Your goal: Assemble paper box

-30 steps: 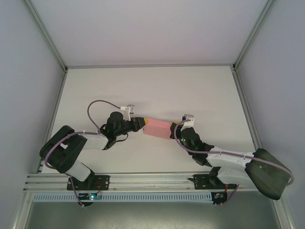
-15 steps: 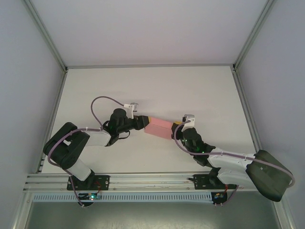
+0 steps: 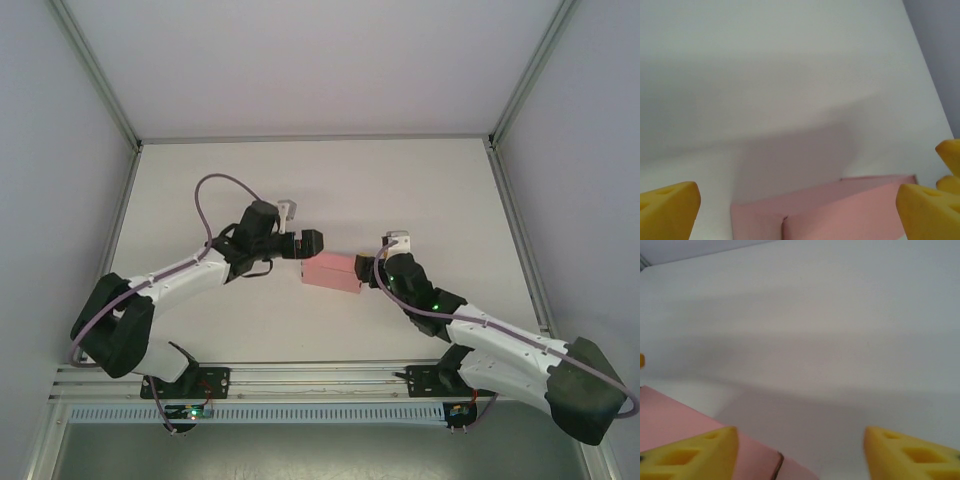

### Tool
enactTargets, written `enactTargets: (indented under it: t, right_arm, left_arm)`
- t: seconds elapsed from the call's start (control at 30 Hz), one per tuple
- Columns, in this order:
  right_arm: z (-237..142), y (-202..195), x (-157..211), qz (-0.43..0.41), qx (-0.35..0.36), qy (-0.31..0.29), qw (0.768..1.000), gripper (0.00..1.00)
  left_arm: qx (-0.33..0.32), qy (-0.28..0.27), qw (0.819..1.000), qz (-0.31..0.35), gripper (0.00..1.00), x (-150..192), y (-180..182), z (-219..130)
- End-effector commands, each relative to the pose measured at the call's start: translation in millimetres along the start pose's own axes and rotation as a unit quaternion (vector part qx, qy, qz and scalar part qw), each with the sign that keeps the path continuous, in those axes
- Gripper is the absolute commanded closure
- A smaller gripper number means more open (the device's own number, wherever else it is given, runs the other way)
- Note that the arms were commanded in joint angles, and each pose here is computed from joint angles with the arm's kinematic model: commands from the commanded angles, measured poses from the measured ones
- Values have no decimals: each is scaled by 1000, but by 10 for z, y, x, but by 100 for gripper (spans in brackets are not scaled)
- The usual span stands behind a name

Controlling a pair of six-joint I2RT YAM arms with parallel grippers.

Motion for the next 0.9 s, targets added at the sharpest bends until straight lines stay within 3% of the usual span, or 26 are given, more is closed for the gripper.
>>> enactTargets:
  t: [0.0, 0.03, 0.13, 0.2, 0.3, 0.4, 0.63, 0.77, 0.87]
  right_arm:
    - [-40, 88, -302, -61, -81, -28, 994, 16]
    - [-49, 139, -359, -88, -128, -32, 987, 3]
    - [-69, 278, -456, -189, -229, -39, 954, 2]
    - [-74, 371, -458, -278, -282, -27, 918, 2]
    - [-27, 453, -425, -377, -332, -7, 865, 2]
    - [107, 499, -451, -427, -352, 13, 833, 2]
    - [460, 581, -389, -446, -403, 113, 791, 2]
    - [664, 581, -288, -441, -399, 171, 786, 3]
    - [766, 577, -220, -437, -401, 208, 778, 9]
  left_arm:
    - [-67, -38, 997, 18, 0, -193, -108, -227]
    - [-95, -52, 994, 23, 0, -270, -127, -292]
    - [-170, -92, 981, 18, 0, -435, -89, -451]
    - [-209, -100, 973, -2, 0, -508, 10, -527]
    - [-250, -105, 962, -30, 0, -588, 187, -615]
    - [-264, -120, 955, -56, 0, -607, 353, -673]
    - [-303, -149, 939, -65, 0, -564, 599, -808]
    - [-316, -151, 934, -67, 0, -514, 698, -851]
    - [-322, -148, 932, -72, 0, -471, 762, -848]
Point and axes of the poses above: each hand's point on the last joint's axis, 136 mm out from that joint toward the fingers, its own z axis out along the fingers, its own y axis along the line the jaws close on, x = y × z, the point moved 8 cm from there along -z, back along the fingers, and after that the axes turned 12 degrees about -z, right-handed, at the moved point
